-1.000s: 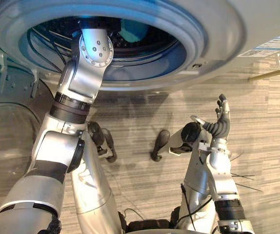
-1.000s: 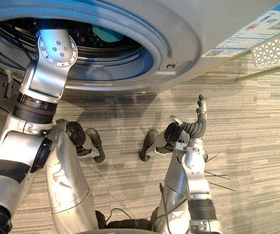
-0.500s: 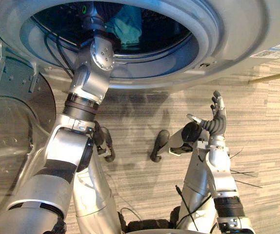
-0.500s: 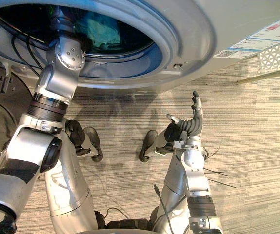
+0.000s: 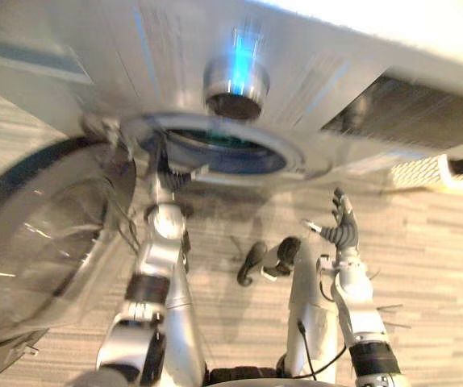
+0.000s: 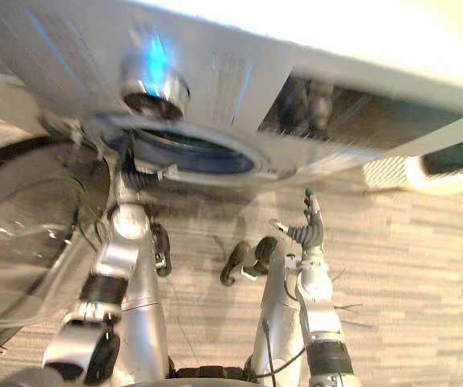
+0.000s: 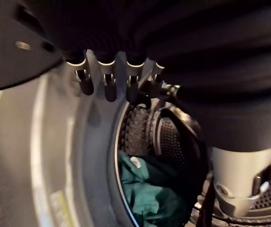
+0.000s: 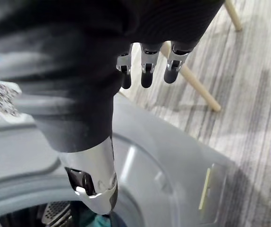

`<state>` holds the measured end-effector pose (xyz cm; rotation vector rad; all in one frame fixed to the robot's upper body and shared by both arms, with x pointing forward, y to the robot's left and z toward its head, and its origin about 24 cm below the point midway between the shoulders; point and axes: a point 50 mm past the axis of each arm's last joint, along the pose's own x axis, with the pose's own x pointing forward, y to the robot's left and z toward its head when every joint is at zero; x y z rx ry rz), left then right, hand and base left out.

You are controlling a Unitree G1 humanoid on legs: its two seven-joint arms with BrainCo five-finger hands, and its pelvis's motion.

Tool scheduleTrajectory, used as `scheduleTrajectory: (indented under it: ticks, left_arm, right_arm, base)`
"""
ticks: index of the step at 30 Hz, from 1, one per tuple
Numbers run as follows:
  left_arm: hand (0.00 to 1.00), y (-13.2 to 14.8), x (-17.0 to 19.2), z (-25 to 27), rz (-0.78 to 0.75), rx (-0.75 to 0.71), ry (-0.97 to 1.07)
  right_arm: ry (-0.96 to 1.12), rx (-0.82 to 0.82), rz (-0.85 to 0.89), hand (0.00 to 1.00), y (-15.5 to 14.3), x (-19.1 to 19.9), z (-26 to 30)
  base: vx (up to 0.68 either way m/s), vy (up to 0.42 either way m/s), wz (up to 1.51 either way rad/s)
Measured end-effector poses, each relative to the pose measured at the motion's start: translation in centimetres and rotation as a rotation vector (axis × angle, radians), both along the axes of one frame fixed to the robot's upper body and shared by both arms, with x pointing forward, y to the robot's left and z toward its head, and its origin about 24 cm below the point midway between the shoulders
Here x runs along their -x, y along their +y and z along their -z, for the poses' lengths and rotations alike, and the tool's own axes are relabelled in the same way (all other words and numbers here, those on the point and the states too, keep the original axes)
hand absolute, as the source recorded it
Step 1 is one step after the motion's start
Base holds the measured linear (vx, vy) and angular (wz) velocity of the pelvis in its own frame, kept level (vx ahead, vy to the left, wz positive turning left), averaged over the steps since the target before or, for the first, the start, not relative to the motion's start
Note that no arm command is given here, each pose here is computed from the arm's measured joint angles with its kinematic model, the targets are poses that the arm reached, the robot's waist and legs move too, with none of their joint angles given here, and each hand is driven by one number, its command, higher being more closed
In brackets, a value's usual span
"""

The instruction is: Pick up the laundry basket with both hands and put the clothes into the washing machine.

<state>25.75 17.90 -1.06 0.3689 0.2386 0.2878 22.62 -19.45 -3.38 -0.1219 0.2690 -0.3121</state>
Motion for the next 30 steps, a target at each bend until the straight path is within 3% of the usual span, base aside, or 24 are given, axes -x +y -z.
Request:
scheduleTrajectory:
  ticks: [6,13,24,30]
  left_arm:
    - [0.0,1.7,8.5,8.7,-0.053,0.119,0.402]
    - [0.0,1.6,12.0,12.4,0.013,0.096,0.646]
    - [0.0,1.7,11.2,12.8,0.16,-0.034,0.714]
    - [0.0,1.0,11.3,13.1,0.155,0.009,0.728]
  right_arm:
    - [0.366,-0.06,0.083,0.0,-0.8,6.3,6.9]
    - [0.595,-0.105,0.172,0.0,-2.1,10.4,10.3]
    - [0.582,-0.166,0.261,0.0,-2.9,10.0,10.4]
    - [0.617,-0.108,0.248,0.0,-4.5,10.0,10.4]
  base:
    - [0.15,0.01,-0.19]
    - [0.14,0.067,-0.49]
    - [0.0,0.005,-1.46]
    - [0.2,-0.2,-2.06]
